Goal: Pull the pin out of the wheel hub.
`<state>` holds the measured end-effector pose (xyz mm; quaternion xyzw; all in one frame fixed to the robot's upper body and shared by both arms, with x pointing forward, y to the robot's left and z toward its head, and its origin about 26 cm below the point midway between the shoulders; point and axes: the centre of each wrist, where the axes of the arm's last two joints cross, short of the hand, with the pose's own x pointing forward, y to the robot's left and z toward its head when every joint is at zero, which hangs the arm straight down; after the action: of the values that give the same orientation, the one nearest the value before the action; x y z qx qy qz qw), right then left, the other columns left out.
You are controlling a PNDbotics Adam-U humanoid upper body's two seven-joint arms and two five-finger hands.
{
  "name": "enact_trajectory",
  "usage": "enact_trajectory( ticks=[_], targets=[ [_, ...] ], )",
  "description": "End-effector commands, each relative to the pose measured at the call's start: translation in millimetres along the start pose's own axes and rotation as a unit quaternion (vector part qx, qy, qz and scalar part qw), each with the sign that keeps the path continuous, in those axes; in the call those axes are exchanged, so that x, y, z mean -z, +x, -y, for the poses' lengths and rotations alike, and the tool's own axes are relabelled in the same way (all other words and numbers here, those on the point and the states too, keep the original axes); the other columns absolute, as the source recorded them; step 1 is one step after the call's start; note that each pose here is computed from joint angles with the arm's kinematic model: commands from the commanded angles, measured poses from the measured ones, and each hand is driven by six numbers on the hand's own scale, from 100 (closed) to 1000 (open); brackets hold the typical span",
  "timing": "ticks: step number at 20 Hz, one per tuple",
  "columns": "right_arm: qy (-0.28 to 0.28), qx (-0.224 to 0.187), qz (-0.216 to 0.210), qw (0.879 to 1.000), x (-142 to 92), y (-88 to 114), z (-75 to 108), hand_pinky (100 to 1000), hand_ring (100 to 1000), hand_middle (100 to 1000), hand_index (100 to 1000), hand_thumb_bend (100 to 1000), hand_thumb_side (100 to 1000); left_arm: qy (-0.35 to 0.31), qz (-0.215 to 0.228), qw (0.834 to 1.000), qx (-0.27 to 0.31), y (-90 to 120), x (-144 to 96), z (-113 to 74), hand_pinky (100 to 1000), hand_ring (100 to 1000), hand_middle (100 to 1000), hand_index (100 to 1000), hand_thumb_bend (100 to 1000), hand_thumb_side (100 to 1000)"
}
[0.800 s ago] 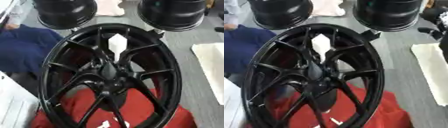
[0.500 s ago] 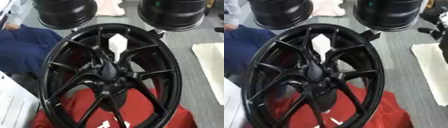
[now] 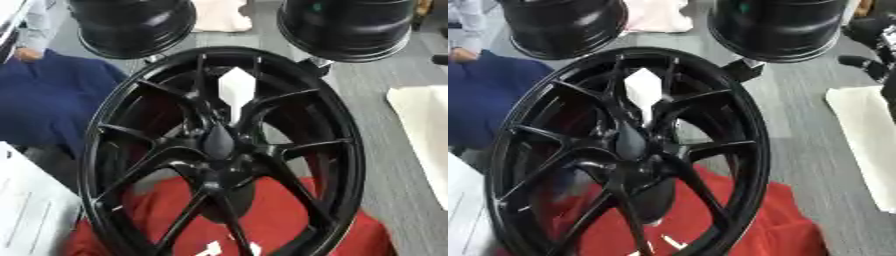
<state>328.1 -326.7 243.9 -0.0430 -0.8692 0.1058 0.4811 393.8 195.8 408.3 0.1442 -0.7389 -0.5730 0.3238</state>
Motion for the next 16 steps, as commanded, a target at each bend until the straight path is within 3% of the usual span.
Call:
enact_trajectory(
  ticks=[1, 8, 16],
  targets=[
    [0.004, -0.018, 0.014, 1.000, 2.2, 12.0, 6.2, 802, 957, 756, 738, 100, 702, -0.028, 0.028, 0.998, 0.039, 16.4, 3.2, -7.4, 833, 824, 770, 811, 264, 338],
    [0.001, -0.020, 0.013, 1.000, 1.8, 12.4, 7.1, 802, 957, 756, 738, 100, 707, -0.113, 0.050, 0.989, 0.081, 25.6, 17.2, 3.1, 854, 848, 794, 836, 301, 338],
    [0.002, -0.016, 0.012, 1.000, 2.5, 12.4, 5.8, 802, 957, 755, 737, 100, 711, -0.195, 0.078, 0.975, 0.070, 34.2, 20.5, 5.2, 871, 868, 814, 844, 322, 363]
  ],
)
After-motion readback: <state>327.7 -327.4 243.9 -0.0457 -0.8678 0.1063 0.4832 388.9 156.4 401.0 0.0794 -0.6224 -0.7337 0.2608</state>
